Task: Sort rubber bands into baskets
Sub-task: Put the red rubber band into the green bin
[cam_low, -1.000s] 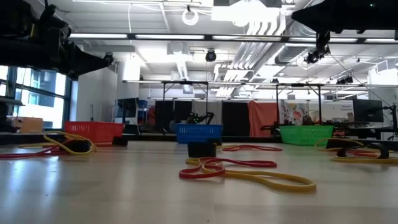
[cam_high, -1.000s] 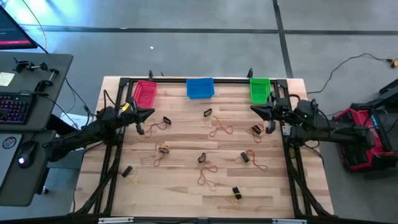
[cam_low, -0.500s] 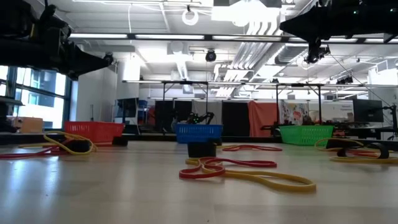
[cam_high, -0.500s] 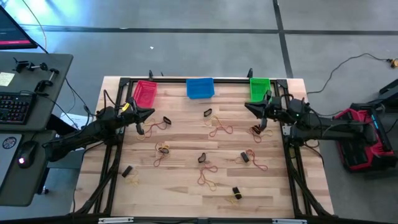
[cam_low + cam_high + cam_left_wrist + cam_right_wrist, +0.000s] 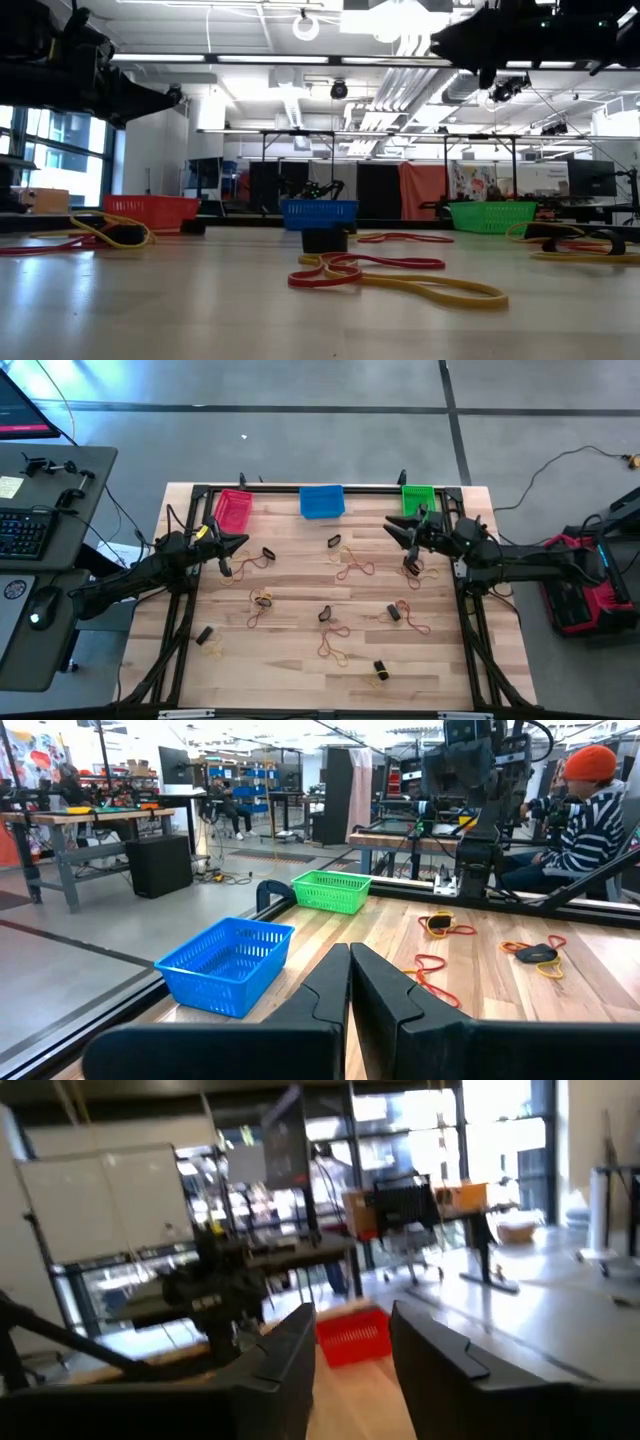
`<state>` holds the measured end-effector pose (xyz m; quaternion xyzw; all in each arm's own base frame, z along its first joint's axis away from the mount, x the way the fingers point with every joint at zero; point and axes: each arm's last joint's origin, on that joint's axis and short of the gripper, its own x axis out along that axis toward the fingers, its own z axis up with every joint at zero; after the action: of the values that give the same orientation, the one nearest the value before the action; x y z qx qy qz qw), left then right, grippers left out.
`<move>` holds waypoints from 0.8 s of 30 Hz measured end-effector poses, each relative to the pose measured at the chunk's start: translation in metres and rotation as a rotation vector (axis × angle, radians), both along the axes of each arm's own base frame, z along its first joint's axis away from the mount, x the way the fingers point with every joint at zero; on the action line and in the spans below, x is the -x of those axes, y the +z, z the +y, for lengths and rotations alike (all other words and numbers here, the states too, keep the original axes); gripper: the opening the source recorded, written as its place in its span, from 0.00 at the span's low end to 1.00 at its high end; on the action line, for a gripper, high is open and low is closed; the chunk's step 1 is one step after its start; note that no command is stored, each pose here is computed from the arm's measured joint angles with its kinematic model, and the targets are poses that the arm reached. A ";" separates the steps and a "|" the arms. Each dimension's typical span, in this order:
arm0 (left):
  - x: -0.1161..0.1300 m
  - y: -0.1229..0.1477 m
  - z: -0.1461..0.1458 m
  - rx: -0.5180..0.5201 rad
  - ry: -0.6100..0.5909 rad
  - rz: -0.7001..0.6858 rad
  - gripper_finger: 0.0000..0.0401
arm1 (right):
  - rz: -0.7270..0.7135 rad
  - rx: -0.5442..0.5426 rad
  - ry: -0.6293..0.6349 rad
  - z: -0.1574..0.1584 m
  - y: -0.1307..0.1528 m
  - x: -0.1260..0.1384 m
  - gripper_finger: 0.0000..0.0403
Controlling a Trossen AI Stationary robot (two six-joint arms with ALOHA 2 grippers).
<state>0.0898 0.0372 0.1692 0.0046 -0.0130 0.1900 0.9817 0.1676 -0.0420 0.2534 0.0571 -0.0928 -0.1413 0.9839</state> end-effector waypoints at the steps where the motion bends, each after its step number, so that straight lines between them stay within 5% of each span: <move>1: 0.000 0.000 0.000 0.000 0.000 0.000 0.01 | -0.016 0.012 0.008 0.000 0.001 -0.001 0.31; 11: 0.000 0.000 0.000 0.000 0.000 0.000 0.01 | 0.136 0.142 0.055 -0.003 -0.008 -0.021 0.29; 20: 0.000 0.000 0.000 0.000 0.000 0.000 0.01 | 0.354 0.099 0.098 -0.007 -0.009 -0.042 0.02; 24: 0.000 0.000 0.000 0.000 0.000 0.000 0.01 | 0.384 0.130 0.155 -0.008 0.004 -0.053 0.04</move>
<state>0.0898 0.0372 0.1691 0.0045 -0.0129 0.1900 0.9817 0.2201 -0.0500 0.2573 -0.0276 0.0918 -0.0674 0.9931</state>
